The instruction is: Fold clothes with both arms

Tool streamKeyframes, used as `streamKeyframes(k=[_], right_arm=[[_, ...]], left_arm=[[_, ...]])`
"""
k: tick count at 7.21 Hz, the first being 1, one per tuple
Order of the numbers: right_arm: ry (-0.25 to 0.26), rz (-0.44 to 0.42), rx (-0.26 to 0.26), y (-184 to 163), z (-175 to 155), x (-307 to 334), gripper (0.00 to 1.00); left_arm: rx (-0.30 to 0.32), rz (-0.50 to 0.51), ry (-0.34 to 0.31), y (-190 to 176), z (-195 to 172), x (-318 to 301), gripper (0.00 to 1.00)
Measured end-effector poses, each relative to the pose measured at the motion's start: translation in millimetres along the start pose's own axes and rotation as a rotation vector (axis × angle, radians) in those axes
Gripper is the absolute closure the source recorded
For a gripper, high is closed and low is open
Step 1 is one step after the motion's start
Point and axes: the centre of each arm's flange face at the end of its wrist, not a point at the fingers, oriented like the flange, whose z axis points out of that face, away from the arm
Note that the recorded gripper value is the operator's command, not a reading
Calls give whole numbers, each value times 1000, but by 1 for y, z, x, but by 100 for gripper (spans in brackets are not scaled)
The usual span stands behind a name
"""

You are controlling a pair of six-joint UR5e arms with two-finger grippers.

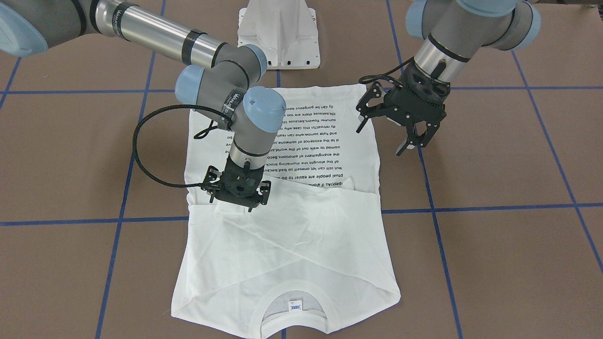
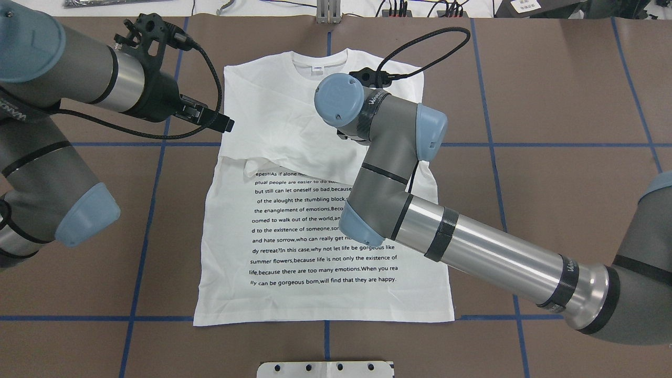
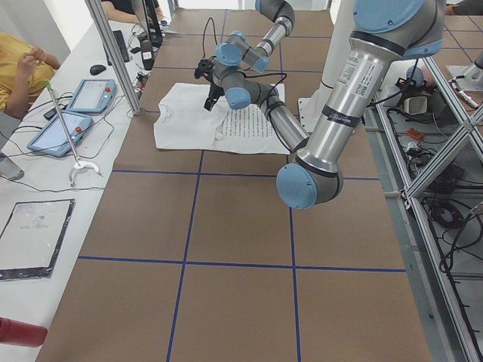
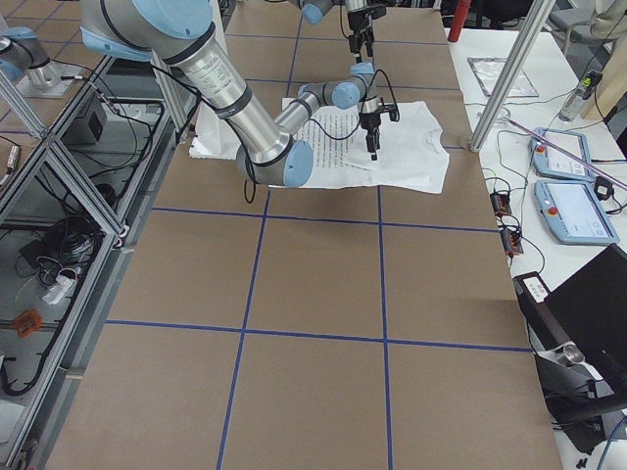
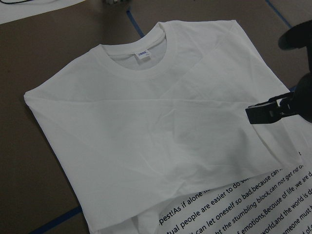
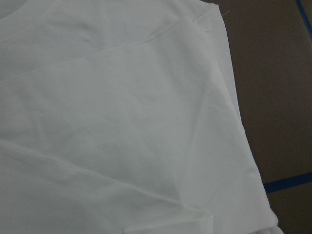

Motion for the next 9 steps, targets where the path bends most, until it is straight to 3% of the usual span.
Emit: streamKeyframes(k=[3, 9], right_arm=[[24, -14, -1, 21, 12, -8, 0], [181, -79, -19, 25, 25, 10, 0]], left_arm=[[-1, -1, -1, 1, 0, -1, 0], [-2, -6, -6, 3, 2, -2, 0]])
